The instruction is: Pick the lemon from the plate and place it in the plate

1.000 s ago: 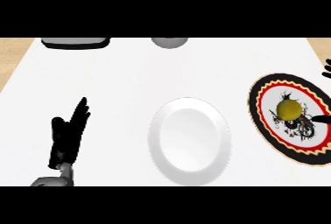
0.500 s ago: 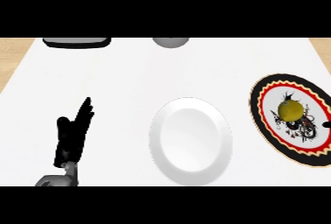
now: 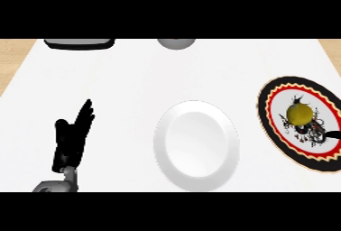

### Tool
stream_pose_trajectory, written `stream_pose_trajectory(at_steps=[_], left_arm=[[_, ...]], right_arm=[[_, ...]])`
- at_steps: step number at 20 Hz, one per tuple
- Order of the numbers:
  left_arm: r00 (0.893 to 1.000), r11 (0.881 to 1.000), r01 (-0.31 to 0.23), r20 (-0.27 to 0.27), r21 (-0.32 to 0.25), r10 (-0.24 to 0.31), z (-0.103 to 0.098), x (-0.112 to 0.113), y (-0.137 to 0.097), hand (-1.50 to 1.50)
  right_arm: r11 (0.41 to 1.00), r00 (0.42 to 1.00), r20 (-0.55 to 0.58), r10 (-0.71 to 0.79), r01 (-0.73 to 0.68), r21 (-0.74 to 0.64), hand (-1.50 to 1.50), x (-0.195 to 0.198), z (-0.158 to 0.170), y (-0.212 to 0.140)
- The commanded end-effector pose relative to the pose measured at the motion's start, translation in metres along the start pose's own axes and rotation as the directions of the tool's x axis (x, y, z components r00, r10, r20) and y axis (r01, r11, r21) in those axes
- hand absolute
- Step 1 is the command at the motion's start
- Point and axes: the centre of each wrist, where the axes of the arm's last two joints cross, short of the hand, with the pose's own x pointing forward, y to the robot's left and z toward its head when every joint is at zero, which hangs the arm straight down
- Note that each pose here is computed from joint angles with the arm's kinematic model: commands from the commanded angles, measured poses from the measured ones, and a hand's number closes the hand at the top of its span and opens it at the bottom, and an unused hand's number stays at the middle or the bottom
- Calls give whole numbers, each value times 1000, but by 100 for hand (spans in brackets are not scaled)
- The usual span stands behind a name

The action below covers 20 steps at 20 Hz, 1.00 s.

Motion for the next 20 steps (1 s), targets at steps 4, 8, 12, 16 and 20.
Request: stream_pose_trajectory(at_steps=[4,8,12,16,20], left_arm=[[1000,1000,-12,2,-8,12,1,-14,-11,0],[1000,1000,-13,-15,-6,13,-8,8,-3,0],[1000,1000,1,24,-5,0,-10,-3,-10,0],[1000,1000,2,7,-15,-2,-1,-3,-14,0],[1000,1000,4,2,-3,-4,-9,7,-4,0]], right_arm=[[1000,999,40,8,-9,15,-150,-8,3,4],[999,999,11,34,-34,15,-150,-9,5,-1],[998,998,1,62,-62,-22,-150,-16,16,-8],[996,997,-16,75,-76,-45,-150,-11,17,-19],[994,997,-36,74,-77,-72,-150,-18,34,-25]])
